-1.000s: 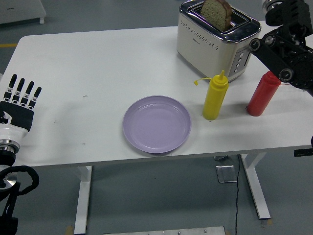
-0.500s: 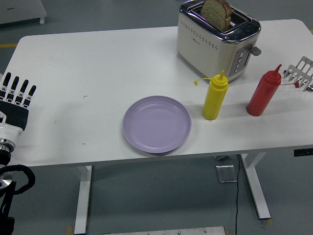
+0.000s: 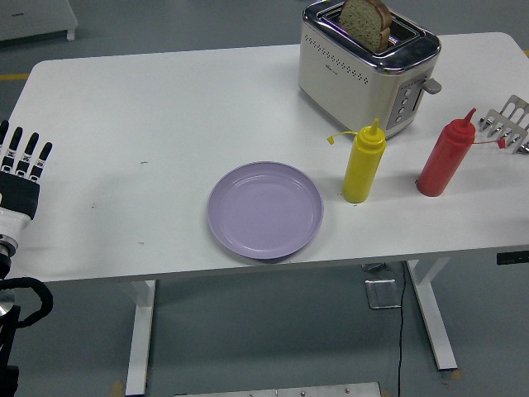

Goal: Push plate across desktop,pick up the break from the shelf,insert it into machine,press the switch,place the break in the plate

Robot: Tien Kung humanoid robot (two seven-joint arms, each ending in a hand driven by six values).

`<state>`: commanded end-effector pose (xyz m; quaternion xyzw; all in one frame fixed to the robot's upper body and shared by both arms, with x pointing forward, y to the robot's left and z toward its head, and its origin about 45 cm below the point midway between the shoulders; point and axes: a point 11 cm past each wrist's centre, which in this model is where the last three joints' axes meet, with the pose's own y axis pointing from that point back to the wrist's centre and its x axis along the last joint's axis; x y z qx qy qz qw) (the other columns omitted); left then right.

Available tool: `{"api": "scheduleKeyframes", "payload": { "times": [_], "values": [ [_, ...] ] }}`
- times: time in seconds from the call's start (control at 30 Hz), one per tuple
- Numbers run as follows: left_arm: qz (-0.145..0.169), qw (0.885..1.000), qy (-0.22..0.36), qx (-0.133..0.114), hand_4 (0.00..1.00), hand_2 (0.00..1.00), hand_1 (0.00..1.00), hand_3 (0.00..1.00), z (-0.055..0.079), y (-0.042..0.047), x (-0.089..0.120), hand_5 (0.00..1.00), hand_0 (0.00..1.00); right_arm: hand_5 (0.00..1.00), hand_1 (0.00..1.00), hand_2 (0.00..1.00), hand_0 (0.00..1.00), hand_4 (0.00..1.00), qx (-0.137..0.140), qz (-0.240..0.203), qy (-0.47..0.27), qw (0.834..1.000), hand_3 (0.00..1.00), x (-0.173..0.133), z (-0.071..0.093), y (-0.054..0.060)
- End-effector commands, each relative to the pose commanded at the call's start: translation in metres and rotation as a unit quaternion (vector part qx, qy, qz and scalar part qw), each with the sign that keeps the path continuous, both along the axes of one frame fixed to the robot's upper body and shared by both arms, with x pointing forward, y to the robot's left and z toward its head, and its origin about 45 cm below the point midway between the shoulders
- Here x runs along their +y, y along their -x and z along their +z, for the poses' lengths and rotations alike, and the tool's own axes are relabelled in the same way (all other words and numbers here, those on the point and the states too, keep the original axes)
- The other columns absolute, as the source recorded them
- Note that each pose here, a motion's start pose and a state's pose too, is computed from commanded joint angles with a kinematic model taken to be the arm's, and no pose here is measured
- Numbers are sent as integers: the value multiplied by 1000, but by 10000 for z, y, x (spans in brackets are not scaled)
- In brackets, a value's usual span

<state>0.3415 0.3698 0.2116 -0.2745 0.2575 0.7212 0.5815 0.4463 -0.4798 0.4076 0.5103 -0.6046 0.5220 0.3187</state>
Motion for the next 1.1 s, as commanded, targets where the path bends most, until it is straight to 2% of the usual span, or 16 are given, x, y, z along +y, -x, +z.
{"api": "scheduleKeyframes", "payload": {
  "times": [0.33, 0.5, 0.77, 1.1],
  "values": [
    [0, 1000, 0, 0, 612, 943, 874, 836, -5, 5, 2, 998, 821, 2, 469, 661, 504, 2, 55, 47, 148, 986, 584, 218, -403, 1],
    [0, 1000, 0, 1, 611, 944, 874, 836, -7, 6, 0, 998, 821, 2, 465, 656, 500, 2, 71, 72, 186, 977, 587, 396, -554, -32],
    [-1, 1000, 0, 2, 611, 944, 875, 836, -13, 5, -4, 998, 822, 2, 453, 648, 499, 2, 85, 102, 213, 968, 593, 682, -707, -102],
    [-1, 1000, -1, 4, 608, 944, 874, 836, -31, 12, 2, 998, 821, 2, 454, 603, 512, 2, 99, 132, 201, 966, 578, 968, -813, -172]
  ]
}}
